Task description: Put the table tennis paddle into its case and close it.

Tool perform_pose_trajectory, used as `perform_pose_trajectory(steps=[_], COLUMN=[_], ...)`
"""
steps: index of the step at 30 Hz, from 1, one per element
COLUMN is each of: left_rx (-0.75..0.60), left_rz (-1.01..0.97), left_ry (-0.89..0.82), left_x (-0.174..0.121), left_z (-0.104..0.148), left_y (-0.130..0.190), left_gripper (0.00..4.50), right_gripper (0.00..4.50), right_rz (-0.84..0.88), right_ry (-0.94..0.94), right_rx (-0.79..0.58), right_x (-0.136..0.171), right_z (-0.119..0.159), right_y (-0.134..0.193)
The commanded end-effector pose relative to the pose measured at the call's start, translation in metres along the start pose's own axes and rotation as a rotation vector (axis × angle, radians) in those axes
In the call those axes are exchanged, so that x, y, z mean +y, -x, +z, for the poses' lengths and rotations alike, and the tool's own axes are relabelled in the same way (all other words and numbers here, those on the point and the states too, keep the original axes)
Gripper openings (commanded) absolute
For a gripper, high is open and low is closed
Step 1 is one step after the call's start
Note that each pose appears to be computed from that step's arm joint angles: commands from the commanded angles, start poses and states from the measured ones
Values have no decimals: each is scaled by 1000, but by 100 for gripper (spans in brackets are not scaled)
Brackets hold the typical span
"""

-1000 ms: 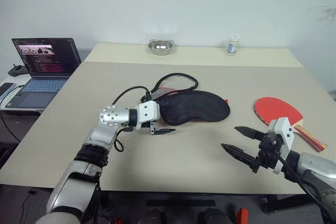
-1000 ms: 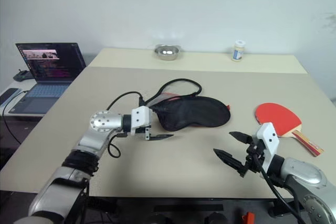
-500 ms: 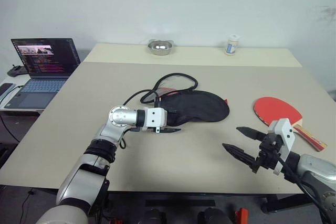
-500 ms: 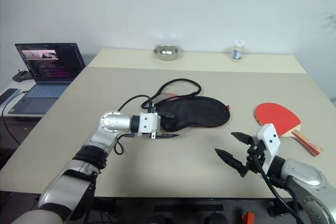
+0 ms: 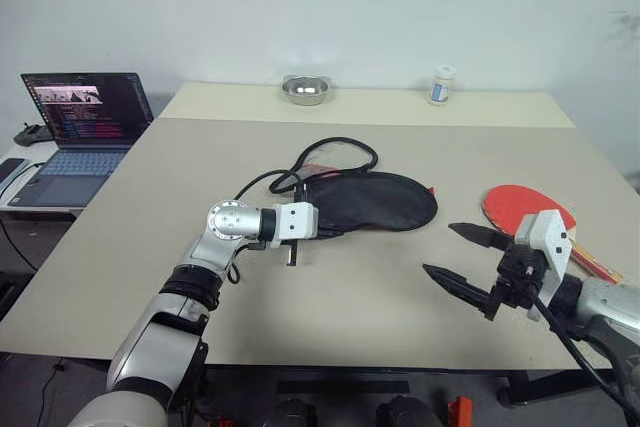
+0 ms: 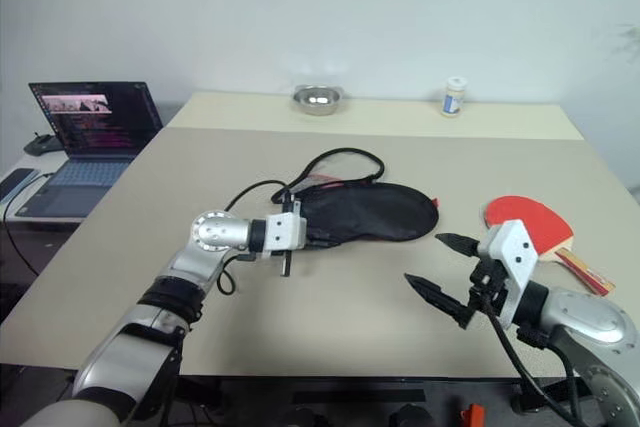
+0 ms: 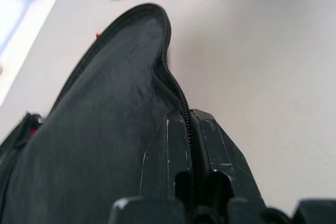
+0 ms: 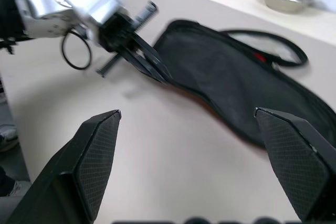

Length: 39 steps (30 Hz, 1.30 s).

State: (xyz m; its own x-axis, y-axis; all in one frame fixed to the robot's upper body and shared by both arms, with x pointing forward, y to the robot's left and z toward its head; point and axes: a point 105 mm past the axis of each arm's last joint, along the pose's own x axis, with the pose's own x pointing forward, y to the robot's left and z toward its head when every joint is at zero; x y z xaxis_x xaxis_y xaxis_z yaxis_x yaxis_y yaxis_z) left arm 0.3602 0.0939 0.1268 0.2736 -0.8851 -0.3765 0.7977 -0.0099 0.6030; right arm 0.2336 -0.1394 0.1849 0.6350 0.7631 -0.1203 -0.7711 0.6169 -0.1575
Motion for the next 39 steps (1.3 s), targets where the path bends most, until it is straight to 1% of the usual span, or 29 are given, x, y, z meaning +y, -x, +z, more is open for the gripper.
perform_pose_trajectory(steps=[1,6,9,13,16,19,25,28,34,38,39], left_rx=[-61,-124,-130,-135,-137,-140,-138,-145,-171,-183,-182], left_rz=[13,-45,-81,-107,-123,-147,-170,-195,-195,-216,-214], left_ry=[137,424,523,661,724,759,783,791,793,751,739], left_x=[4,-15,-25,-28,-31,-35,-41,-46,-46,-48,-48], left_z=[21,46,54,62,66,73,81,84,88,91,90], left_y=[-8,-27,-35,-56,-69,-93,-119,-123,-120,-107,-102], left_gripper=[2,2,2,2,2,2,2,80,293,432,446], right_gripper=[450,450,450,450,450,450,450,450,450,450,450], right_rz=[-6,-22,-28,-45,-57,-82,-105,-108,-123,-151,-160], right_ry=[31,29,32,50,68,101,123,122,98,23,9], right_rx=[-25,-8,0,20,38,70,105,112,109,95,93], right_x=[0,-3,-4,-13,-19,-31,-38,-36,-35,-36,-37], right_z=[11,9,9,11,12,15,17,16,15,11,10], right_y=[3,8,11,18,24,35,48,50,52,52,52])
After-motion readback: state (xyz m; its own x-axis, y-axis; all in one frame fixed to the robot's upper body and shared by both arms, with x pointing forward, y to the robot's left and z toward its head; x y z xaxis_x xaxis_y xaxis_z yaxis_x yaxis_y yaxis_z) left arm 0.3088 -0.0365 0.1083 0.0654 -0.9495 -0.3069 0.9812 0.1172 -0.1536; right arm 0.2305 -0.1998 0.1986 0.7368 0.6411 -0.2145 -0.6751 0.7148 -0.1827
